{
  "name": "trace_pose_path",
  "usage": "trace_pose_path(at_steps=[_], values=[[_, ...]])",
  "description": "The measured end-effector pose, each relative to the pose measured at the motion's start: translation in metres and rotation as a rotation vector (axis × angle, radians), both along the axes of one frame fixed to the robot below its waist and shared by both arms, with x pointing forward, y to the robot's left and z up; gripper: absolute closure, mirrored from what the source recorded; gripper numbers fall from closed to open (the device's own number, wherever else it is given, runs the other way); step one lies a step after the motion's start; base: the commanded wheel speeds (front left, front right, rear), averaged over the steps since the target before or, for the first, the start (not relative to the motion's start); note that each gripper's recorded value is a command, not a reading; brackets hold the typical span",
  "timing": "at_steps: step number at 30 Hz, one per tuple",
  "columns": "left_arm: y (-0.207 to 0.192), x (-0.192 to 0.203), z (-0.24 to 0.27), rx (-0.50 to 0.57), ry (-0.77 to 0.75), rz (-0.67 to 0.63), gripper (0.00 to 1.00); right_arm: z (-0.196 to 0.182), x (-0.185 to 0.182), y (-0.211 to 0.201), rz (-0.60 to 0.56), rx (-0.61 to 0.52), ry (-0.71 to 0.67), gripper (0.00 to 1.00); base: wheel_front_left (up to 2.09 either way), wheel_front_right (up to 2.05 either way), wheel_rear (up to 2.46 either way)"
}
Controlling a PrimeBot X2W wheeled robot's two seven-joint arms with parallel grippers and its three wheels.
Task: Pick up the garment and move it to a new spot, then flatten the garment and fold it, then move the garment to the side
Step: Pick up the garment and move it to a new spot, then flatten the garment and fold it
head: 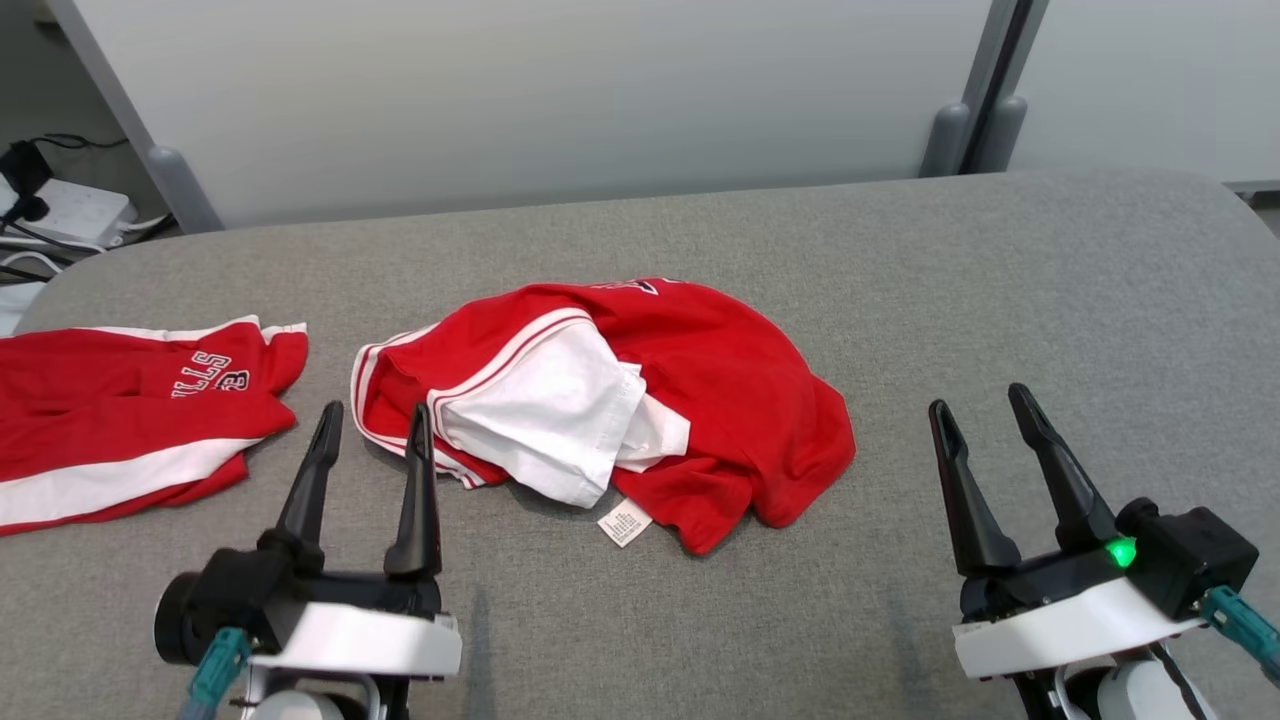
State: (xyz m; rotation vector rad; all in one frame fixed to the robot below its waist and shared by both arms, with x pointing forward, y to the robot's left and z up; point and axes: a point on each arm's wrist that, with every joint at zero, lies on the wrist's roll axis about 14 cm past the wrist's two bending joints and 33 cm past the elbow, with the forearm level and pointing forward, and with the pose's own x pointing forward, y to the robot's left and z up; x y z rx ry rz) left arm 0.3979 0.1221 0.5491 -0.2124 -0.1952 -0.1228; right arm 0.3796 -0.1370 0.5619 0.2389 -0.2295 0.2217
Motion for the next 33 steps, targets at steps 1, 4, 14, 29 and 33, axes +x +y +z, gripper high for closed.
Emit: trace_pose_path(at_steps=[1, 4, 14, 29, 33], values=[[0.0, -0.004, 0.0, 0.001, -0.001, -0.003, 0.0, 0.0, -0.002, 0.001, 0.003, -0.005, -0.001, 0.0, 0.0, 0.0, 0.0], [0.001, -0.014, 0.001, 0.004, -0.005, 0.0, 0.0, -0.002, -0.006, 0.002, 0.006, -0.01, 0.004, 0.0, 0.0, 0.0, 0.0], [0.003, -0.04, -0.009, -0.005, 0.03, 0.013, 0.0, -0.015, -0.027, 0.003, 0.006, -0.008, 0.041, 0.0, 0.0, 0.0, 0.0], [0.006, -0.045, -0.014, -0.01, 0.051, 0.036, 0.0, -0.017, -0.031, 0.004, 0.006, -0.006, 0.047, 0.0, 0.0, 0.0, 0.0], [-0.003, -0.047, -0.026, -0.004, 0.088, 0.005, 0.0, -0.019, -0.03, 0.004, 0.008, -0.006, 0.053, 0.0, 0.0, 0.0, 0.0]])
